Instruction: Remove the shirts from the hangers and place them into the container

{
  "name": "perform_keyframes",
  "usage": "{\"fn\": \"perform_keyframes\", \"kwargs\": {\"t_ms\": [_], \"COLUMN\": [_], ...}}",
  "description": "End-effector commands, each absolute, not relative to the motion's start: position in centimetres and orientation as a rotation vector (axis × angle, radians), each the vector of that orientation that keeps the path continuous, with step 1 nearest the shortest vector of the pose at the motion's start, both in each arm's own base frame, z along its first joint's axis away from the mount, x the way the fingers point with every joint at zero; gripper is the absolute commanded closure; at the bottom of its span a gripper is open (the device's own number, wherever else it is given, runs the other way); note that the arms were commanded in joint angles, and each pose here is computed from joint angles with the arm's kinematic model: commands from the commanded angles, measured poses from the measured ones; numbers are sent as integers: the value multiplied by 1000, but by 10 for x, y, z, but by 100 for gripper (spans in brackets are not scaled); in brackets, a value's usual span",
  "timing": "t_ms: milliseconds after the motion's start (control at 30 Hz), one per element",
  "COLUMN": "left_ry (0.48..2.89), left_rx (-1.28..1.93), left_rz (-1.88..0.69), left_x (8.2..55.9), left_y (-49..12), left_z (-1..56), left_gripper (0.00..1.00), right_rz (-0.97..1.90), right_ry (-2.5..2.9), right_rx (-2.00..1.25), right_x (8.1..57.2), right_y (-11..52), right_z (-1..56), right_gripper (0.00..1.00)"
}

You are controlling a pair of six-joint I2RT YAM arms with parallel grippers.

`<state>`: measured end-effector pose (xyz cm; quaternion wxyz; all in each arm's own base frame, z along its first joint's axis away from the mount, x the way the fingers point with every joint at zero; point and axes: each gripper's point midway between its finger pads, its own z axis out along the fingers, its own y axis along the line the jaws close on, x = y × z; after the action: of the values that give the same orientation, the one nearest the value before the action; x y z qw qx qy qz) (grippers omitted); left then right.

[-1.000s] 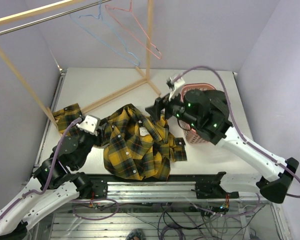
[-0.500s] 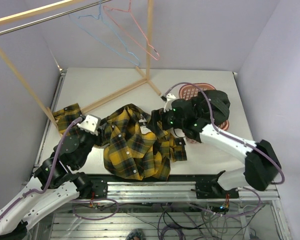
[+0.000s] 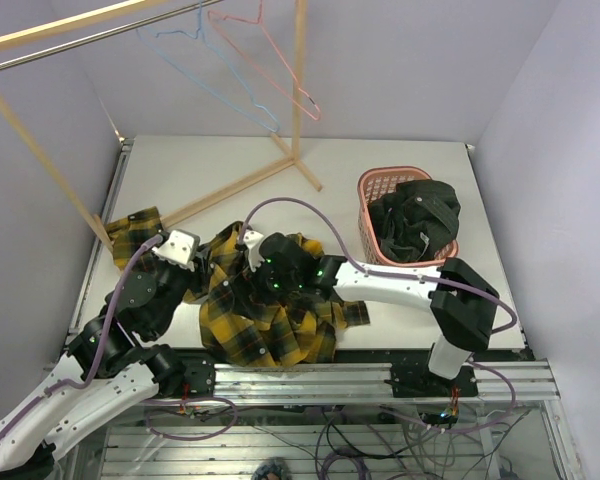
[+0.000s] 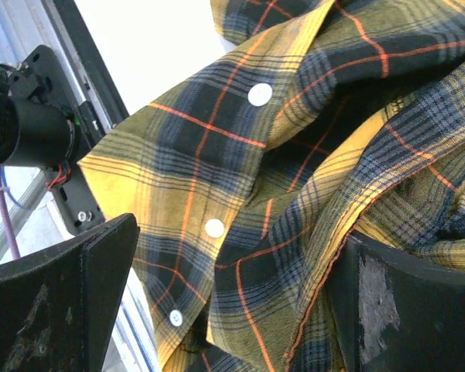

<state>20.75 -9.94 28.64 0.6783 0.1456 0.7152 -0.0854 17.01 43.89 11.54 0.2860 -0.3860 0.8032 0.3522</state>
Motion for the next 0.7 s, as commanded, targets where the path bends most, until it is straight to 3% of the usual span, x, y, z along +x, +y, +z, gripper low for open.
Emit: {"fn": "perform_keyframes", "kwargs": {"t_ms": [0,667], "left_ry": [1581,1576], "left_rx": [286,264], "left_rz": [-203,-189], "left_x": [208,208], "left_y": [-96,-91], "left_z": [293,294], "left_gripper": [55,55], "right_rz": [821,451], "right_ry": [2195,2383], "right_rx": [-979,-884], "right_x": [185,187], "right_y": [435,419], "right_z": [97,-16], "right_gripper": [0,0]}}
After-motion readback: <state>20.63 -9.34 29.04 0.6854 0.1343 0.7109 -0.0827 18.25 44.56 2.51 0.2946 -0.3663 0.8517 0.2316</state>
